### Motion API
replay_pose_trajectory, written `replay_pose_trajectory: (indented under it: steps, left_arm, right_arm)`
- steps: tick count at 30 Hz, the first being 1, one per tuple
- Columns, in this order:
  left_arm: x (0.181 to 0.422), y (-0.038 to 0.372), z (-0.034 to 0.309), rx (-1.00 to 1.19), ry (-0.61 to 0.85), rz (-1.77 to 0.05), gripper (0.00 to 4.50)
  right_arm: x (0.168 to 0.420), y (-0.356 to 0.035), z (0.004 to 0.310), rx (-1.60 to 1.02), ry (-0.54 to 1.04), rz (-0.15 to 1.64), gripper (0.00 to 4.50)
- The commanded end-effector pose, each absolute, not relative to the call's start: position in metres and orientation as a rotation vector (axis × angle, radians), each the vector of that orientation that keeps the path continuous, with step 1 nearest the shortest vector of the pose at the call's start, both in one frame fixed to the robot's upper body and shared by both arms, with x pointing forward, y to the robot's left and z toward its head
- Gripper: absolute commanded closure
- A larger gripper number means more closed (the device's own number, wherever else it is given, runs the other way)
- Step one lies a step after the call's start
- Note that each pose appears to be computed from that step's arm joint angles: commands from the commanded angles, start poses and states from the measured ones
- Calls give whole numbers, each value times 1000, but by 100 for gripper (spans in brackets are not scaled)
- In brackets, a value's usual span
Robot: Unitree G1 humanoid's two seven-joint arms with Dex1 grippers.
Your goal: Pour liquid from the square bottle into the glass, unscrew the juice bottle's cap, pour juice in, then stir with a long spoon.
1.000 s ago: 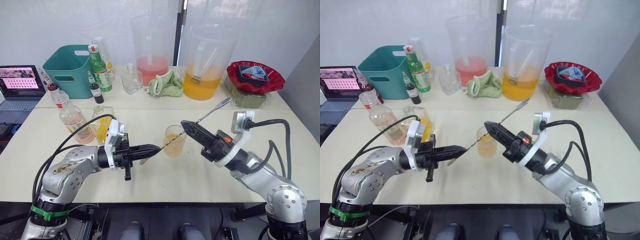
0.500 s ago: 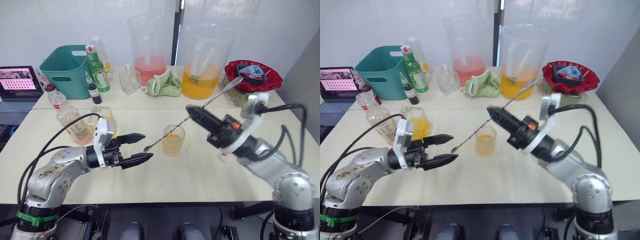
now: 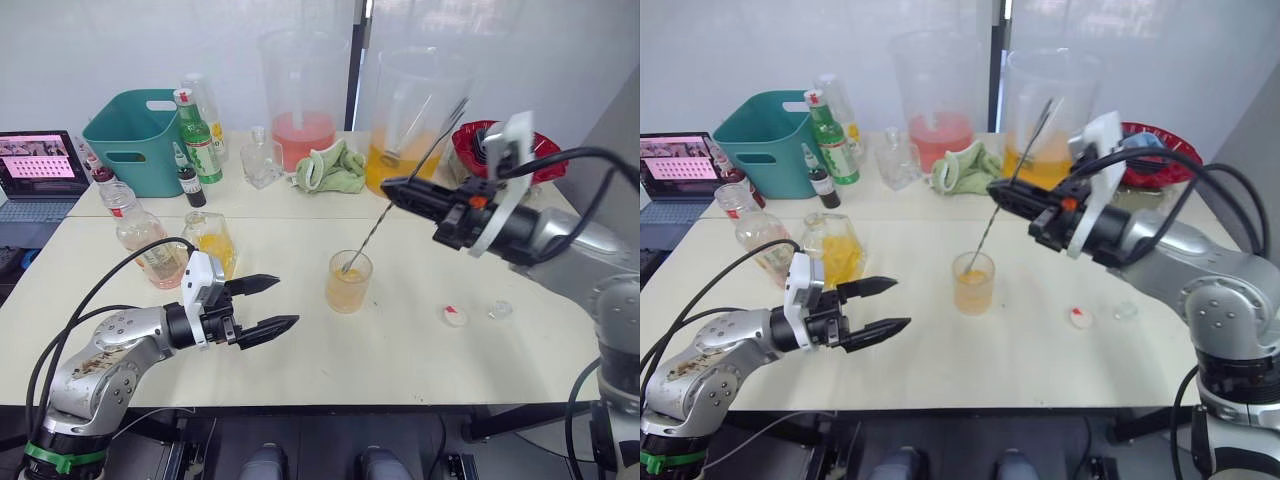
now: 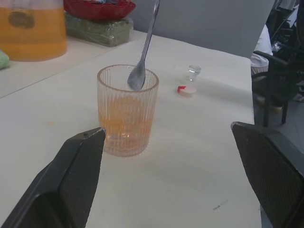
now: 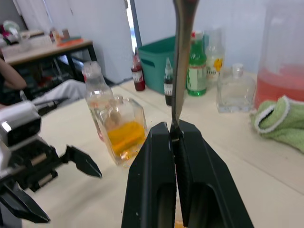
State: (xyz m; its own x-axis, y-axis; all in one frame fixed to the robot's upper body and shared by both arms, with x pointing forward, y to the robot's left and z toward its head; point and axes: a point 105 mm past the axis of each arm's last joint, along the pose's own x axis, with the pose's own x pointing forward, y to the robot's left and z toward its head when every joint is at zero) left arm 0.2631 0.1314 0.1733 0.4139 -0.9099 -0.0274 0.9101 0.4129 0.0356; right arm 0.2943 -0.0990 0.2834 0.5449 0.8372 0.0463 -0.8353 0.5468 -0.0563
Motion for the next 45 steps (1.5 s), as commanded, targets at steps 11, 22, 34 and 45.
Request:
replay_pose_trajectory:
  steps: [11,22,34,45]
  left_arm:
    - [265,123,176,74,-46,-1145,2]
    - [264,123,177,72,-42,-1151,2]
    - [268,124,179,71,-52,-1138,2]
    - [268,123,179,68,-50,-1144,2]
  right_arm:
    - [319,-81,287,-217,-84,1023,450]
    - [318,-100,289,-269,-47,993,450]
    - [313,-84,288,-209,-56,1035,450]
    - [325,-77,292,-226,-102,1010,450]
